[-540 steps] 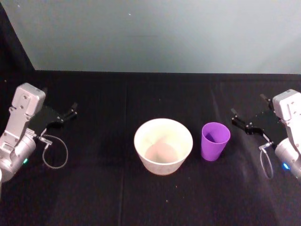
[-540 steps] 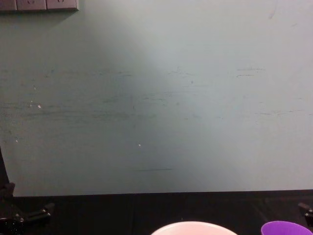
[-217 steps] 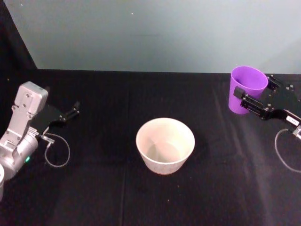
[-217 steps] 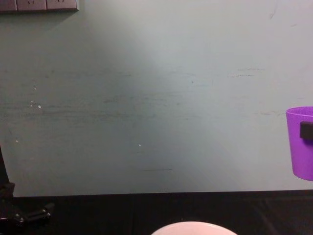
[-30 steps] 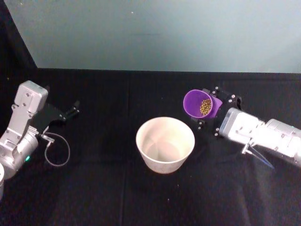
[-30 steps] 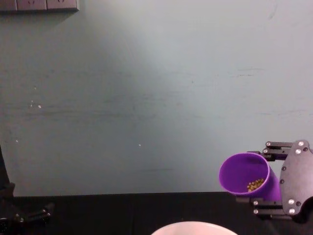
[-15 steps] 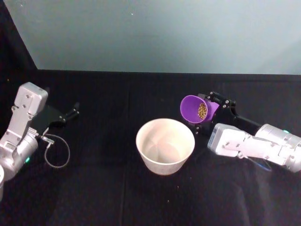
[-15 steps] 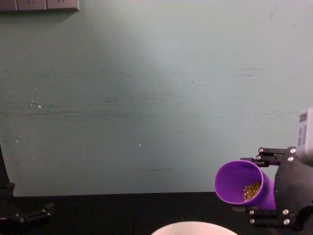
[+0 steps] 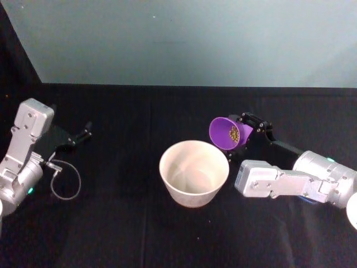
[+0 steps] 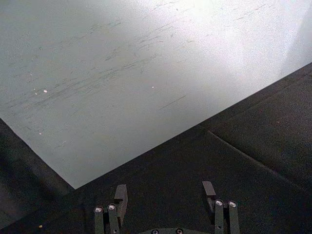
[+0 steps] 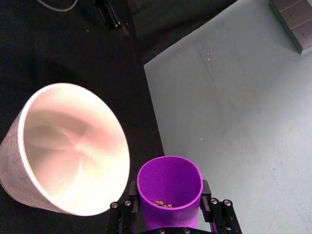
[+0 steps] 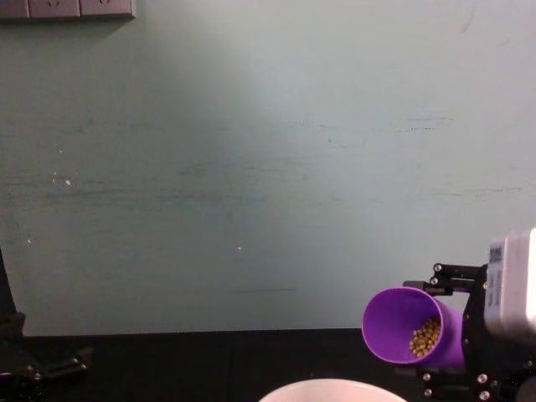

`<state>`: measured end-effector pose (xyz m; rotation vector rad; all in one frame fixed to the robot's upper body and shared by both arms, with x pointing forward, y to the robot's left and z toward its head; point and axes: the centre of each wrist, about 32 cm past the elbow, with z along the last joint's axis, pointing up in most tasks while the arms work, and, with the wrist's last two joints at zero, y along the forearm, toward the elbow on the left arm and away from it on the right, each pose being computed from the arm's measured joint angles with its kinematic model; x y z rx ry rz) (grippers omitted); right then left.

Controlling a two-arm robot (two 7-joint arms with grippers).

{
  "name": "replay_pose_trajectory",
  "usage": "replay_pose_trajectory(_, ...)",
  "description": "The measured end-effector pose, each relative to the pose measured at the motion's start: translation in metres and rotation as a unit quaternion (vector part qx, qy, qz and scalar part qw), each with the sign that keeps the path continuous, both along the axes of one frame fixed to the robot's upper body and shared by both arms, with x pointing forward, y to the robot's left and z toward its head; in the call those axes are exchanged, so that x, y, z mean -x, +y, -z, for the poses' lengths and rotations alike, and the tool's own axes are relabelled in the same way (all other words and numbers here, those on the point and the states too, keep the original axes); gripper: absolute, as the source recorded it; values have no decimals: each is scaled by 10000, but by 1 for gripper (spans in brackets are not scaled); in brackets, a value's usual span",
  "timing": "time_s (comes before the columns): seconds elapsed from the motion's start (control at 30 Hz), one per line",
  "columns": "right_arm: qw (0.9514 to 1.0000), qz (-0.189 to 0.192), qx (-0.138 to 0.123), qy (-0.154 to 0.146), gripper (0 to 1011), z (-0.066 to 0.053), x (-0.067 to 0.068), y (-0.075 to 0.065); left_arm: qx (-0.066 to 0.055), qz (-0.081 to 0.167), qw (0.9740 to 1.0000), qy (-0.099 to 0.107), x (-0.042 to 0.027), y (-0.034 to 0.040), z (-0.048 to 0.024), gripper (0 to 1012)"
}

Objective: Pick up the cup and pour the mung beans from the cup into the bowl.

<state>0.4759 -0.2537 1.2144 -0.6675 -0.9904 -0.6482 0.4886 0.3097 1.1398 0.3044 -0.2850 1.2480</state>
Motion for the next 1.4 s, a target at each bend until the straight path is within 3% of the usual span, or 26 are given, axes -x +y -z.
replay_pose_trajectory(0.7, 9944, -120, 795, -681, 726, 35, 71, 109, 0, 0, 10000, 0, 0, 0, 0, 1000)
replay_pose_trajectory(0.9, 9908, -125, 1038, -865, 726, 52, 91, 129, 0, 0, 10000, 0, 0, 0, 0, 1000)
replay_pose_trajectory(1.1, 9838, -130, 1364, -1159, 726, 82, 121, 151, 0, 0, 10000, 0, 0, 0, 0, 1000)
replay_pose_trajectory(1.4, 9761, -168, 1649, -1405, 726, 119, 143, 183, 0, 0, 10000, 0, 0, 0, 0, 1000)
